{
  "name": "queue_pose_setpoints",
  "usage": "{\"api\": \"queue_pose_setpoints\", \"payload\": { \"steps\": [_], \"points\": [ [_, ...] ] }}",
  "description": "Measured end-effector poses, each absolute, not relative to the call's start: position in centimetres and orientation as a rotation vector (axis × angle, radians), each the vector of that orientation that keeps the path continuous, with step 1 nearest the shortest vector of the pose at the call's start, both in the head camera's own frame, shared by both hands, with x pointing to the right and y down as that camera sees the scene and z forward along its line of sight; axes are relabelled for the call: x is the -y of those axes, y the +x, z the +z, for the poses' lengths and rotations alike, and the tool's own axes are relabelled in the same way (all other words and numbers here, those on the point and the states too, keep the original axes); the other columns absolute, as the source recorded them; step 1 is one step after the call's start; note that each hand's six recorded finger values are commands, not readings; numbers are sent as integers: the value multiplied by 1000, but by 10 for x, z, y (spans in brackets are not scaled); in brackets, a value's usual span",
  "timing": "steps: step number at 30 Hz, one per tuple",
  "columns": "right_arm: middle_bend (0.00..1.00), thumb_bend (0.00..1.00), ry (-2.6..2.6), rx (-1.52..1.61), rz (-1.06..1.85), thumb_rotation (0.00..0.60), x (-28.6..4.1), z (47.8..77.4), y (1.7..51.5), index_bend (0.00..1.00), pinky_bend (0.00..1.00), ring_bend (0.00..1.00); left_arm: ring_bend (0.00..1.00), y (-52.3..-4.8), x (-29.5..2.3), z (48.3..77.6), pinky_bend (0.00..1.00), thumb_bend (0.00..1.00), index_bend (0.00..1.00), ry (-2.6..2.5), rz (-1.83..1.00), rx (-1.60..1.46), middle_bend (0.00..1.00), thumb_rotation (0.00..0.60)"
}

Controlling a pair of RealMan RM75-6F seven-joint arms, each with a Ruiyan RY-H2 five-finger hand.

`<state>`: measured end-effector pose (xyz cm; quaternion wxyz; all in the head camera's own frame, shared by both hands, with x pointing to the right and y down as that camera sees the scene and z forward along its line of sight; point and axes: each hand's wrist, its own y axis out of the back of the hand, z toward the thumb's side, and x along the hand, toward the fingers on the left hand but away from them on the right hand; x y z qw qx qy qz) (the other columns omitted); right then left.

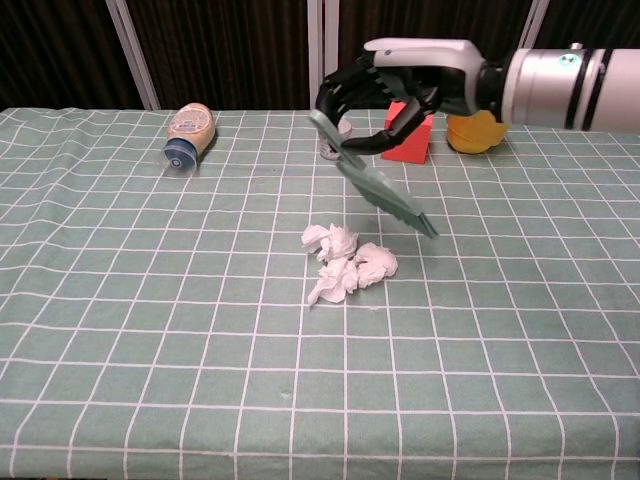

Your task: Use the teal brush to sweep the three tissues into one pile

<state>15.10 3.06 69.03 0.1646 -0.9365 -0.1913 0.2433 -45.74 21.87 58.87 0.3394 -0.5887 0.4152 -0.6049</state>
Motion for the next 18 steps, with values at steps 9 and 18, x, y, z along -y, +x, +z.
{"api": "queue_pose_setpoints", "payload": {
  "steps": [9, 18],
  "points": [
    [618, 589, -2305, 561, 908, 600, -49, 679, 237, 693, 72, 259, 74, -450, -212, 593, 70, 22, 156, -1552, -1533, -1065, 137, 600],
    [545, 589, -1973, 437, 1185, 600, -82, 705, 295, 608, 50, 197, 74, -448, -216, 590, 70, 22, 155, -1547, -1524, -1068, 137, 600]
  ]
}}
